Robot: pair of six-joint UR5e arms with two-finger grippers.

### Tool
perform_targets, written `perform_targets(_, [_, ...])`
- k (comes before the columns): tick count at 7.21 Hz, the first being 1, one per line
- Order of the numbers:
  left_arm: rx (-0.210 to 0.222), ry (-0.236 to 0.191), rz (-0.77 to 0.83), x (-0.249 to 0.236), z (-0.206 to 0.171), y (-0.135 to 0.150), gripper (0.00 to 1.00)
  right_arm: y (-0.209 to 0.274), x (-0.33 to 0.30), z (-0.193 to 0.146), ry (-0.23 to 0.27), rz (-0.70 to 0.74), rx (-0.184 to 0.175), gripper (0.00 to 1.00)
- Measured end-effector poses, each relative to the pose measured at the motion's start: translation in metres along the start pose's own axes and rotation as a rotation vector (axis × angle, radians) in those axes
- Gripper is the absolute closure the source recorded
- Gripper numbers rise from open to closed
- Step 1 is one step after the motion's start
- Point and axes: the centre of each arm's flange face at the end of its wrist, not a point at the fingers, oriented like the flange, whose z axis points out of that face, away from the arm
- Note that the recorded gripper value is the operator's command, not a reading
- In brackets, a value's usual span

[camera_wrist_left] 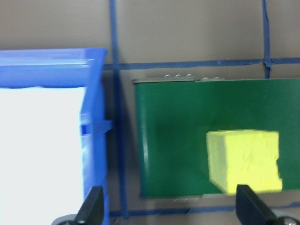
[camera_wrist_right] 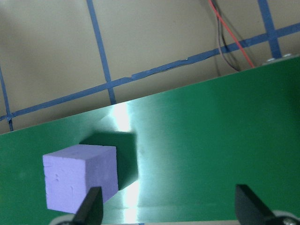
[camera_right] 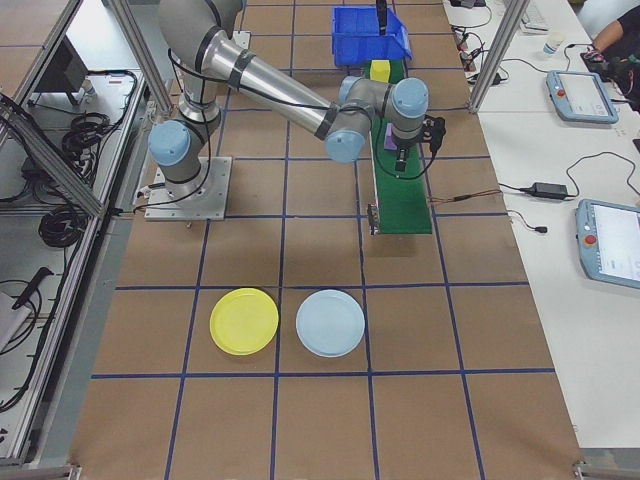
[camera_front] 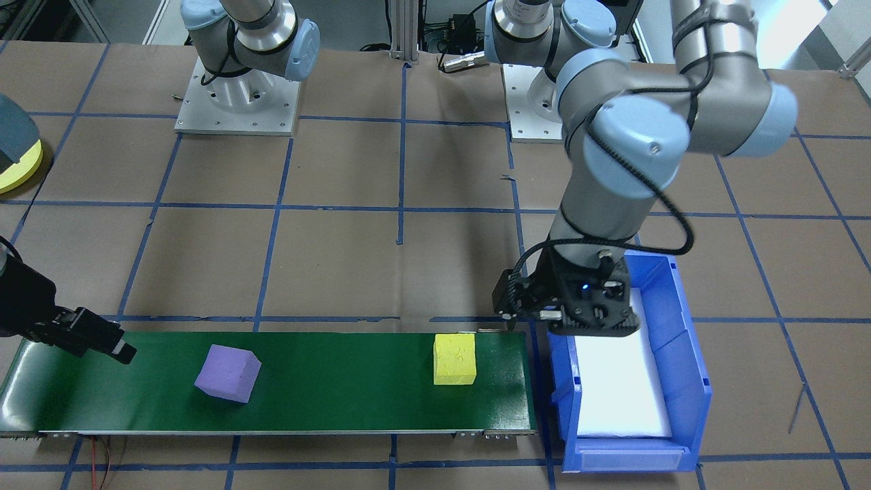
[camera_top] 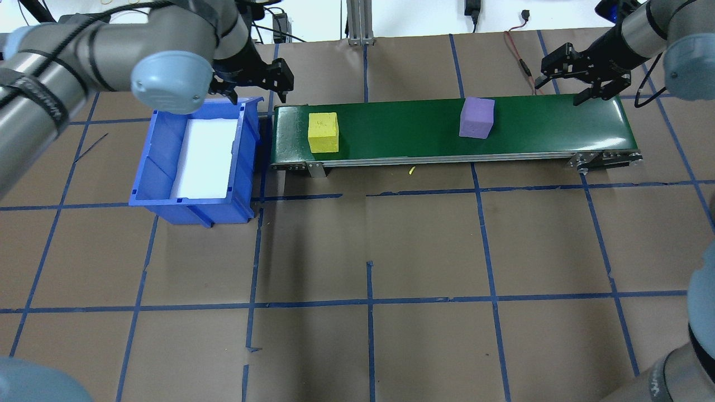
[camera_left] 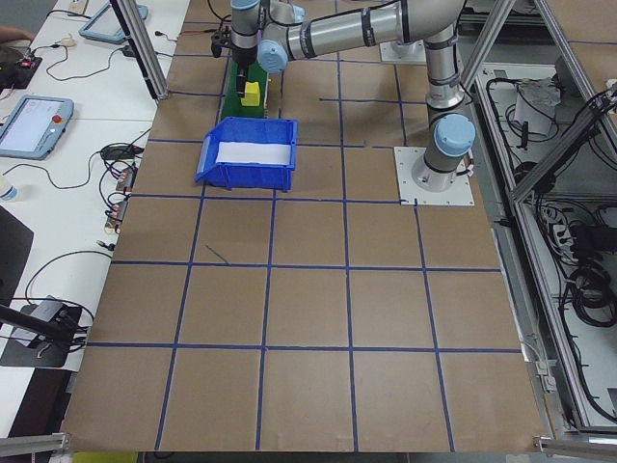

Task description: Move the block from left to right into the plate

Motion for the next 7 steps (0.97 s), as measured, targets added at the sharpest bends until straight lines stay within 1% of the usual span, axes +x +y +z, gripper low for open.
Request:
perform_targets(1, [-0.026, -0.008, -0.004, -0.016, -0.038, 0.021, 0.00, 0.003, -0.015, 0.008, -0.002, -0.004, -0.014, 0.00])
perform_targets(2, [-0.061, -0.013, -0.008, -0.023, -0.072, 0.048, 0.00, 0.004, -0.022, 0.022, -0.001, 0.004, -0.033, 0.00])
perform_targets(3, [-0.065, -0.015, -0.010, -0.025, -0.106, 0.071, 0.00, 0.004, -0.021, 0.037, 0.001, 0.013, -0.055, 0.00])
perform_targets(4, [-0.054, -0.016, -0.012, -0.026, -0.134, 0.089, 0.00, 0.003, -0.019, 0.046, 0.001, 0.016, -0.067, 0.00])
perform_targets(5, [-0.057, -0.015, -0.015, -0.027, -0.148, 0.101, 0.00, 0.003, -0.017, 0.051, 0.000, 0.016, -0.075, 0.00])
perform_targets(7, [-0.082, -0.011, -0.015, -0.028, -0.149, 0.108, 0.00, 0.003, -0.016, 0.056, -0.004, 0.016, -0.082, 0.00])
